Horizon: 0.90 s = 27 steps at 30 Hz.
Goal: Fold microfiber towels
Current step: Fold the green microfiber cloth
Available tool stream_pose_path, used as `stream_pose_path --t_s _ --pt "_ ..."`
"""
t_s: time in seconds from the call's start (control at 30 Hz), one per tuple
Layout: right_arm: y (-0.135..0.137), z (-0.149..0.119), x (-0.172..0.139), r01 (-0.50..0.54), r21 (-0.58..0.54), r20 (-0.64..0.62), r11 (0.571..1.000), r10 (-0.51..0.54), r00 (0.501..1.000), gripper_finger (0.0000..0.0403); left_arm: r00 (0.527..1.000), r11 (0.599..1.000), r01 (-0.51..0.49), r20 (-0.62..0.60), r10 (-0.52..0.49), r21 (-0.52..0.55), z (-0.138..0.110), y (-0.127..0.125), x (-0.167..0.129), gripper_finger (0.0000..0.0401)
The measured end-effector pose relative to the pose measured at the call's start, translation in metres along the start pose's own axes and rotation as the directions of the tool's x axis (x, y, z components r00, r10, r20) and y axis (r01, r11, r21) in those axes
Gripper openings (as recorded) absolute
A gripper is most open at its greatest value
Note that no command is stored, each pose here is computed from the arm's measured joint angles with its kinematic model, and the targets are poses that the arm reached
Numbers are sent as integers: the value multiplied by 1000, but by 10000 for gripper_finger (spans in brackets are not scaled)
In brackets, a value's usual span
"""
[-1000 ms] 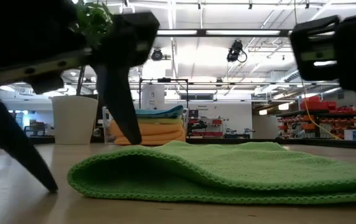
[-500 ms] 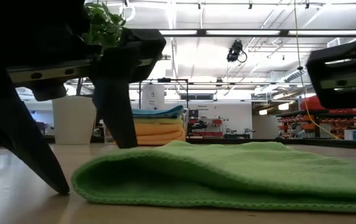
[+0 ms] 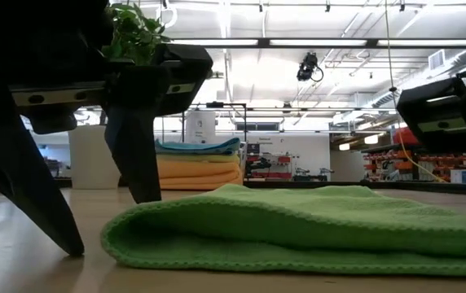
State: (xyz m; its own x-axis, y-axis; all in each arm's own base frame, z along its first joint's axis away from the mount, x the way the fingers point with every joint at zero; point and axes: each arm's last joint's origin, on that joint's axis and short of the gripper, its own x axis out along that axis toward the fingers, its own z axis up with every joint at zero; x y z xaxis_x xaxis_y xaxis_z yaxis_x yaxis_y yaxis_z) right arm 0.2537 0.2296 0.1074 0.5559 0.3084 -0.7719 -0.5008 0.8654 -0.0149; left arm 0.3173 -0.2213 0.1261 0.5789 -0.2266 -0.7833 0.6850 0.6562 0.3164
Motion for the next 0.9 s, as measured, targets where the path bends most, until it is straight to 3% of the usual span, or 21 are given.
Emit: stream_pose_path --t_s 0.27,0.43,0.57,0.77,0.9 --pt "0 0 0 5 90 -5 996 -5 1000 124 1000 999 28 6 -27 -29 0 -1 0 129" --pt "0 0 0 5 139 -5 990 -4 1000 56 999 996 38 5 -37 -86 -1 -2 0 61" --pt "0 0 0 5 161 -5 987 -4 1000 41 999 991 40 4 -39 -127 -1 -2 1 10" --pt "0 0 0 14 178 -4 984 -14 1000 39 999 982 39 10 -38 -183 2 -6 -2 42" --pt "0 0 0 15 181 -3 983 -15 1000 39 998 996 52 44 -48 -76 10 -18 -8 77"
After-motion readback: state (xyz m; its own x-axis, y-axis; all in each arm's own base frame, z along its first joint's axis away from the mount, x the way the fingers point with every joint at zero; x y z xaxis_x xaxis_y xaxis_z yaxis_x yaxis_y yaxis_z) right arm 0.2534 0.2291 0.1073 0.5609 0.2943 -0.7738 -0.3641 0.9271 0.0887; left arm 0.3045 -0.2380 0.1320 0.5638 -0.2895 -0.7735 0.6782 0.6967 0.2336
